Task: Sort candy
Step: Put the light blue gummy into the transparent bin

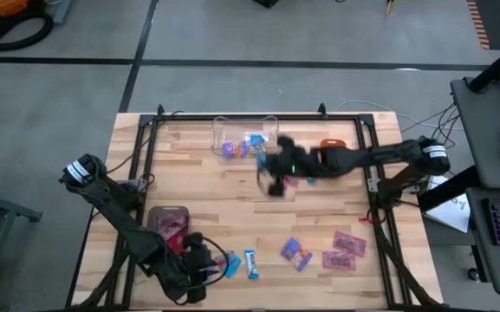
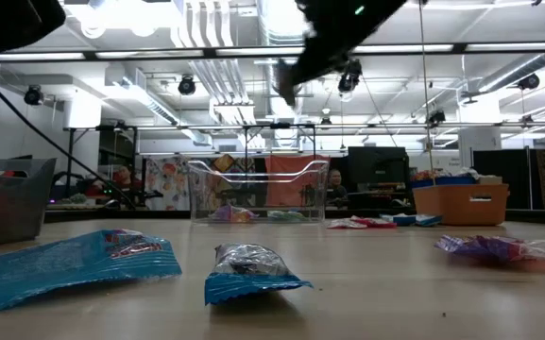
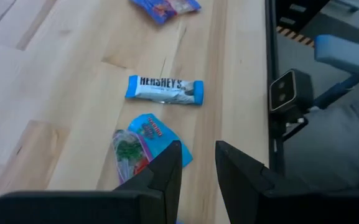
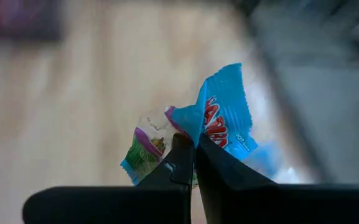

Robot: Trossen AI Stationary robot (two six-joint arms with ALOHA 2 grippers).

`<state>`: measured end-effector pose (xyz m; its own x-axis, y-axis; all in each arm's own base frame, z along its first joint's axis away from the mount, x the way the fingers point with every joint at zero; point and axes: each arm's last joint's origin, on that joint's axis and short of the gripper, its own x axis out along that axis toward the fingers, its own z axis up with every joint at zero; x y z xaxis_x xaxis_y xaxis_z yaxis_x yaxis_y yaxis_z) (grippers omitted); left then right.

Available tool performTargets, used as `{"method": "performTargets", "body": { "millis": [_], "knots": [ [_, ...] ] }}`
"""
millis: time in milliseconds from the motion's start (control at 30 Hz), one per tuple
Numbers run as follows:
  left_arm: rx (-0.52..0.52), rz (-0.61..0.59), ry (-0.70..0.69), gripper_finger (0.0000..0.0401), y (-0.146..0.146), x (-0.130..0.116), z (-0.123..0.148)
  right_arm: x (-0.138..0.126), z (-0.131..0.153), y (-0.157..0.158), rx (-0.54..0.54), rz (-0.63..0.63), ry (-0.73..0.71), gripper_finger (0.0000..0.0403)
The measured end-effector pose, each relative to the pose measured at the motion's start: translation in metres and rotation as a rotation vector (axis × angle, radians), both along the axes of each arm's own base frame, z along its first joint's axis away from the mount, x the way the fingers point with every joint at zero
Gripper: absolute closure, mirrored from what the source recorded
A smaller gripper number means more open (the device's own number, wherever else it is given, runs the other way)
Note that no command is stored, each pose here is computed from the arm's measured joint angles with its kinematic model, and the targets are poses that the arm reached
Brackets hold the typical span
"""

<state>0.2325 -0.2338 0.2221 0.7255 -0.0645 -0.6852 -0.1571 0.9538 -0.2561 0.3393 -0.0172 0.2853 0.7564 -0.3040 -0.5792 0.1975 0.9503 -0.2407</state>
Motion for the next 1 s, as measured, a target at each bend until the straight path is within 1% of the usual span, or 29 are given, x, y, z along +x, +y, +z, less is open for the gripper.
{"method": "performTargets", "body": {
  "millis": [67, 133, 200, 300, 400, 467, 567, 700, 867, 1000],
  "knots": [
    [0.011, 0.000, 0.008, 0.0320, -0.001, 0.001, -0.003, 0.008, -0.002, -0.029, -0.048, -0.035, -0.155, 0.0394],
    [0.019, -0.001, 0.015, 0.0320, -0.001, 0.001, -0.005, 0.010, -0.010, -0.055, -0.063, -0.059, -0.267, 0.0394],
    [0.022, 0.000, 0.017, 0.0320, -0.001, 0.001, -0.006, 0.010, -0.021, -0.077, -0.046, -0.071, -0.368, 0.0394],
    [0.050, 0.007, 0.030, 0.0320, 0.001, 0.000, -0.007, 0.008, -0.040, -0.103, 0.000, -0.101, -0.450, 0.0394],
    [0.077, 0.016, 0.034, 0.0320, 0.004, -0.001, -0.007, 0.008, -0.057, -0.119, 0.047, -0.141, -0.453, 0.0394],
    [0.096, 0.011, 0.042, 0.0320, 0.006, -0.001, -0.007, 0.010, -0.069, -0.125, 0.072, -0.163, -0.429, 0.0394],
    [0.113, 0.024, 0.047, 0.0320, 0.009, 0.001, -0.008, 0.015, -0.080, -0.128, 0.076, -0.166, -0.399, 0.0394],
    [0.125, 0.031, 0.046, 0.0320, 0.011, 0.003, -0.008, 0.019, -0.084, -0.130, 0.052, -0.153, -0.383, 0.0387],
    [0.144, 0.018, 0.047, 0.0320, 0.013, 0.004, -0.008, 0.017, -0.087, -0.134, 0.072, -0.175, -0.362, 0.0374],
    [0.146, 0.025, 0.050, 0.0320, 0.014, 0.005, -0.008, 0.014, -0.088, -0.135, 0.098, -0.197, -0.335, 0.0344]
  ]
}}
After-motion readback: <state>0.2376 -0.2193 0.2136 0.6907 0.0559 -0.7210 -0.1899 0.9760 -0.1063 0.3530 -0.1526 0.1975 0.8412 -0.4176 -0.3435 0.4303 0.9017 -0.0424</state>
